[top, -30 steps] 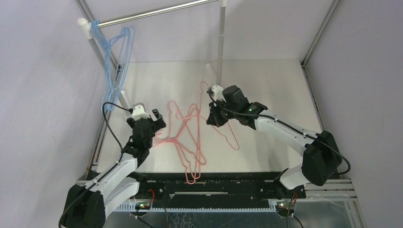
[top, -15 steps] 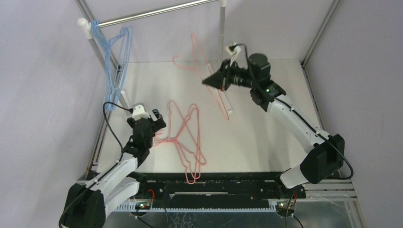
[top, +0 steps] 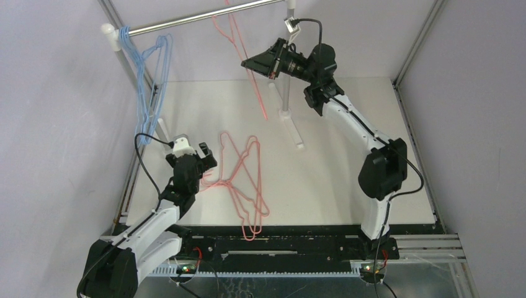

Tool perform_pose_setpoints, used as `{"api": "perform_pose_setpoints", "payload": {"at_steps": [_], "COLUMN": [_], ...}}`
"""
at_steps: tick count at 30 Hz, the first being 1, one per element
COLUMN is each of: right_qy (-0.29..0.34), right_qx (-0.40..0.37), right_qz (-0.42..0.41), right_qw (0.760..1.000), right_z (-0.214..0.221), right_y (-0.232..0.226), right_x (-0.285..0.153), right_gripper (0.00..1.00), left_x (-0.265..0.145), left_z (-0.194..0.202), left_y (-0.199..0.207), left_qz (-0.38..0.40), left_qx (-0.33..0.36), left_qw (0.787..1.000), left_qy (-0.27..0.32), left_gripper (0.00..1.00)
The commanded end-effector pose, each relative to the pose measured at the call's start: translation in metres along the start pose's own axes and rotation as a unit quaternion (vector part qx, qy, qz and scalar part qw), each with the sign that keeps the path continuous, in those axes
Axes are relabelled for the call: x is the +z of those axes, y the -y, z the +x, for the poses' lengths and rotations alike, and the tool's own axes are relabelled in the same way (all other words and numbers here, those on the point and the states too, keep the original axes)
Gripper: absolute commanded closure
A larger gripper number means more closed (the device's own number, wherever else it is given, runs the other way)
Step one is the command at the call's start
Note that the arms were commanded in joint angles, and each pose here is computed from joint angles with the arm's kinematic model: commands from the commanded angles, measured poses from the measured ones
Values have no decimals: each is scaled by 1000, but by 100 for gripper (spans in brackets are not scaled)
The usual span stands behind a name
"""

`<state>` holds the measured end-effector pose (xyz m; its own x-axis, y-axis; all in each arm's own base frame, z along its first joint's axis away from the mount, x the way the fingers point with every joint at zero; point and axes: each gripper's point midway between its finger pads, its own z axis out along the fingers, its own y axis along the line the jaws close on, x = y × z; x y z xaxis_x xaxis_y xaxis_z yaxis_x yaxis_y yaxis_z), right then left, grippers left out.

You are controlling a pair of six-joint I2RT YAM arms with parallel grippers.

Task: Organize the hangers

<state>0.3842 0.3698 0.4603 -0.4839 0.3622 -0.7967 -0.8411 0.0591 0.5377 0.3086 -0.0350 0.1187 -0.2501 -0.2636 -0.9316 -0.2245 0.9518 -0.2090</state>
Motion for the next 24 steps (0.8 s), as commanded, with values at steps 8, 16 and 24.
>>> {"api": "perform_pose_setpoints", "payload": {"at_steps": [8,16,24], "right_qy": [101,93,79], "right_qx": [-24,-14,-13], "right_qz": [-66,-8,13], "right_qw": [992,996,997], "right_z": [-63,-37,-14], "right_y": [-21,15,28], "right_x": [32,68,90], "right_gripper": [100,100,100], "left_x": [0,-1,-1], "left_z": [-13,-16,-17], "left_y": [9,10,11], "left_qz": [22,25,27], "left_qx": [-22,-20,-20], "left_qw": [999,999,999], "left_qy": [21,24,25], "left_gripper": [0,1,0]}}
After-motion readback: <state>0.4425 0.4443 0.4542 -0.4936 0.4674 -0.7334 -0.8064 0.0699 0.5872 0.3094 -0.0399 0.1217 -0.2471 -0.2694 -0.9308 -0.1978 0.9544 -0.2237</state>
